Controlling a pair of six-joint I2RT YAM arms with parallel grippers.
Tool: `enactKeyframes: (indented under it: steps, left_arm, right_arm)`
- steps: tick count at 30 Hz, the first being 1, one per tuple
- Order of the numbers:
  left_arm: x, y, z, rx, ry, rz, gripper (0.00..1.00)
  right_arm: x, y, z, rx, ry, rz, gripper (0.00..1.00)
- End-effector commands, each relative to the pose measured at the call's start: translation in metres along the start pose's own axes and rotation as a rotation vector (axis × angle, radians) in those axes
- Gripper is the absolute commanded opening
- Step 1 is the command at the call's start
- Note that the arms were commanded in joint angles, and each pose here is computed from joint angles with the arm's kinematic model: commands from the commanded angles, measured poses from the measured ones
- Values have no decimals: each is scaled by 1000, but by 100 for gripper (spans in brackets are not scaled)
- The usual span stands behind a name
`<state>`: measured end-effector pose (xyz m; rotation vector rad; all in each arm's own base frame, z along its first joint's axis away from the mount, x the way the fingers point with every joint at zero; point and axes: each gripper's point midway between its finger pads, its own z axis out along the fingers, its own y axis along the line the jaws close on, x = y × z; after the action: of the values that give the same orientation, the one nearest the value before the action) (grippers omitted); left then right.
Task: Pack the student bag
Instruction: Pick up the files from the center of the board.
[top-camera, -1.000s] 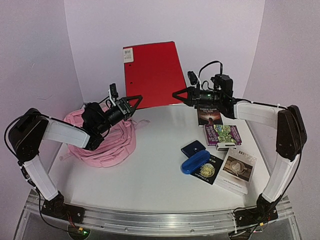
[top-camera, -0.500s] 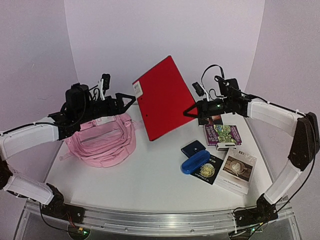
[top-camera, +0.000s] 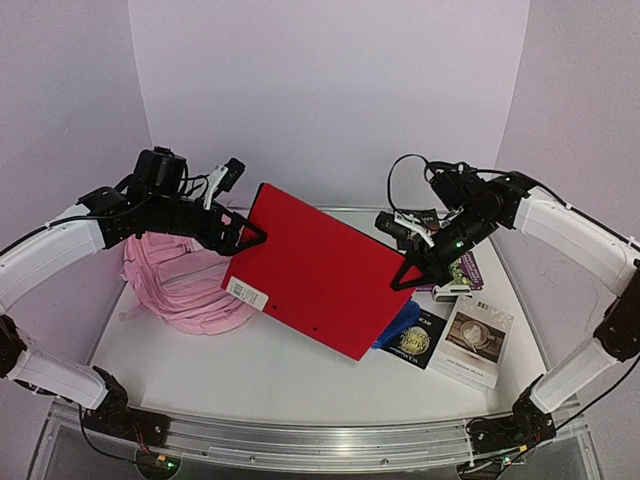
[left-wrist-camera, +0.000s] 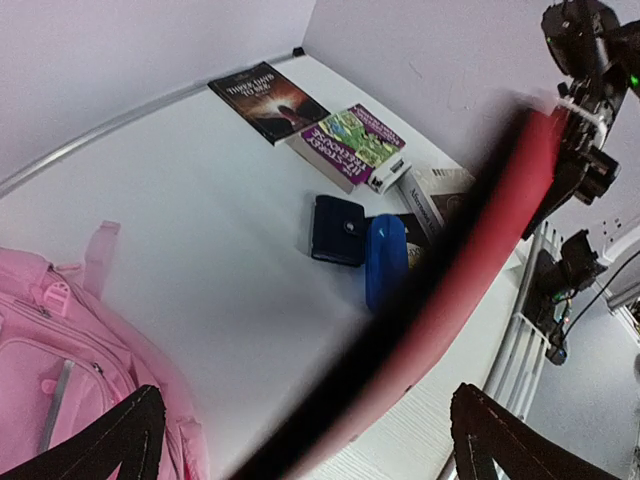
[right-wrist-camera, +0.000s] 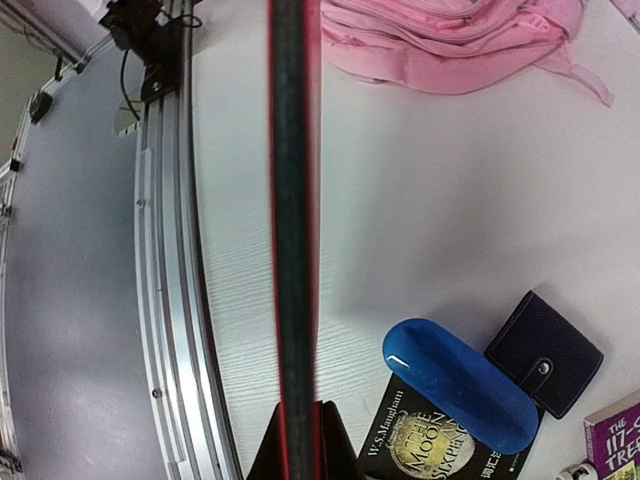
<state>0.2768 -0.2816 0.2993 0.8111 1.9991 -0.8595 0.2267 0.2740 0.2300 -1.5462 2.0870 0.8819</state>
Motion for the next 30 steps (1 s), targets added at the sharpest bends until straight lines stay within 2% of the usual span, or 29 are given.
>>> enactKeyframes:
  steps: [1,3,5,12,13,16,18,20,21,22,25,30]
  left_arm:
    - [15,-20,-3,116,47,44,99]
    - [19,-31,-5,182,39,49,96]
    - [24,-44,-9,258,41,48,86]
    - [30,-73,-20,441,15,64,32]
    - [29,-76,-23,453,4,67,26]
    - [23,-79,-30,448,-34,62,2]
    - [13,-76,-35,418,-81,49,0]
    - [4,-70,-38,367,-130,27,0]
    - [-2,-67,-41,352,-158,16,0]
    - [-9,-66,-47,345,-196,8,0]
    - [-24,-63,-59,357,-268,-22,0]
    - [-41,-68,-69,429,-315,-53,0]
  right_arm:
    - [-21,27,-29,3,-59,-181,0]
    - [-23,32,-31,-3,-66,-201,0]
    - [-26,33,-33,2,-72,-215,0]
    - [-36,32,-35,-7,-94,-236,0]
    - [-36,30,-35,-2,-91,-238,3]
    - [-40,21,-36,36,-89,-214,29]
    - [-46,13,-39,43,-117,-158,57]
    - [-54,2,-51,25,-180,-72,78]
    - [-58,-6,-58,16,-220,-31,93]
    - [-60,-17,-69,9,-266,18,97]
    - [-61,-31,-86,-52,-355,105,98]
    - [-56,-31,-76,-129,-392,169,98]
